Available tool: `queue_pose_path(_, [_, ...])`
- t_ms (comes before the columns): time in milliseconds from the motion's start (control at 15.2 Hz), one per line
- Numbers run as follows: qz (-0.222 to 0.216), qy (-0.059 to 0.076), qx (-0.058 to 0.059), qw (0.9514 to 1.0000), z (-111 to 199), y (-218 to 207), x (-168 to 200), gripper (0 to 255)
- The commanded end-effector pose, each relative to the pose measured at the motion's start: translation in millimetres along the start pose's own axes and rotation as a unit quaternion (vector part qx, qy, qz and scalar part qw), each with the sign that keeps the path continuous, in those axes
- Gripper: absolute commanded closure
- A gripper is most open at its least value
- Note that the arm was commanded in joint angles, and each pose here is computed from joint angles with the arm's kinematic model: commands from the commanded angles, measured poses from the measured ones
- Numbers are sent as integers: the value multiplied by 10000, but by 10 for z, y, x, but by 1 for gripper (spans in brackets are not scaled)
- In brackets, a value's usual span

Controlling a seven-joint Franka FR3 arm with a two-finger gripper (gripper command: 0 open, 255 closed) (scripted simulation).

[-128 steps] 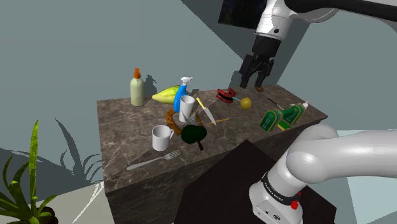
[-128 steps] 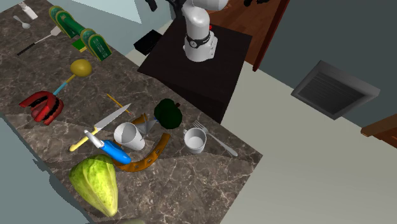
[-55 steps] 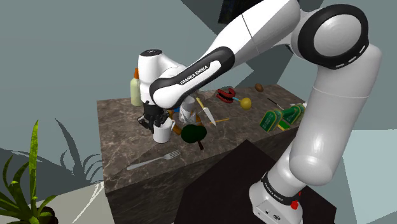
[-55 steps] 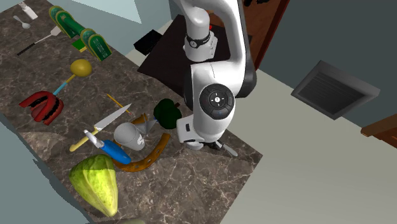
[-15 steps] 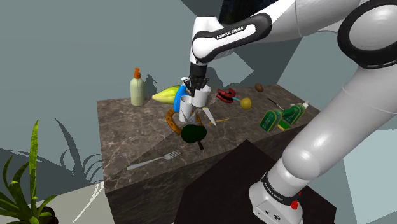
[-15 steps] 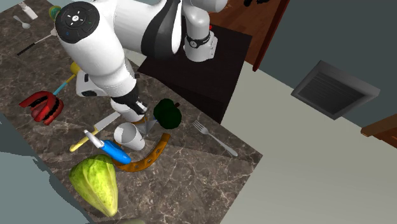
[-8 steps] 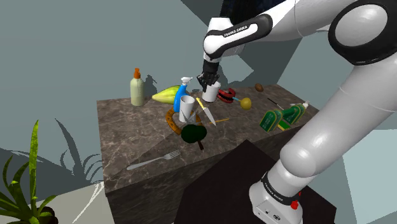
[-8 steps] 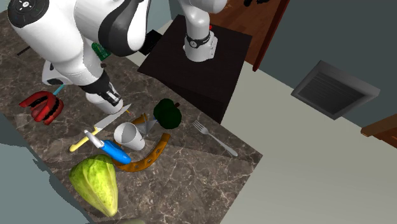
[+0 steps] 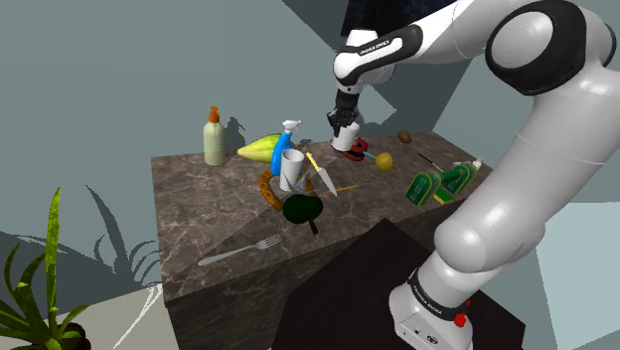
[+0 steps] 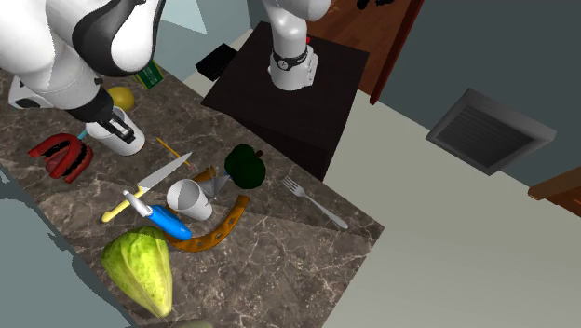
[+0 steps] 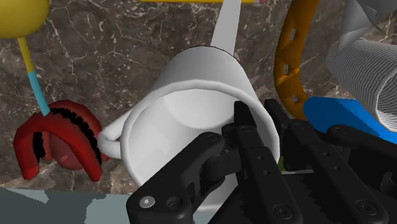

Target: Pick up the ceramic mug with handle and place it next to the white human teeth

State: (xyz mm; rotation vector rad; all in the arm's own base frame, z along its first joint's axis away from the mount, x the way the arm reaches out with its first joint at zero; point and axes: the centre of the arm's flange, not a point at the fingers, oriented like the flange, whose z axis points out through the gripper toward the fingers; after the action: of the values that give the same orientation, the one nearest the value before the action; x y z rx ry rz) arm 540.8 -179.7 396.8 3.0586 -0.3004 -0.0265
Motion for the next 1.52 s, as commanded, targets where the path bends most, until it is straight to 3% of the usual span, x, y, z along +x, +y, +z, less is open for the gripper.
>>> queue_pose_path(0, [-8,2,-2,10000,7,278,79,255])
queue_pose_path(660, [-8,2,-2,10000,87,1545,441,255])
queue_pose_path(1452, [-8,2,-2,10000,669,1548,459,255])
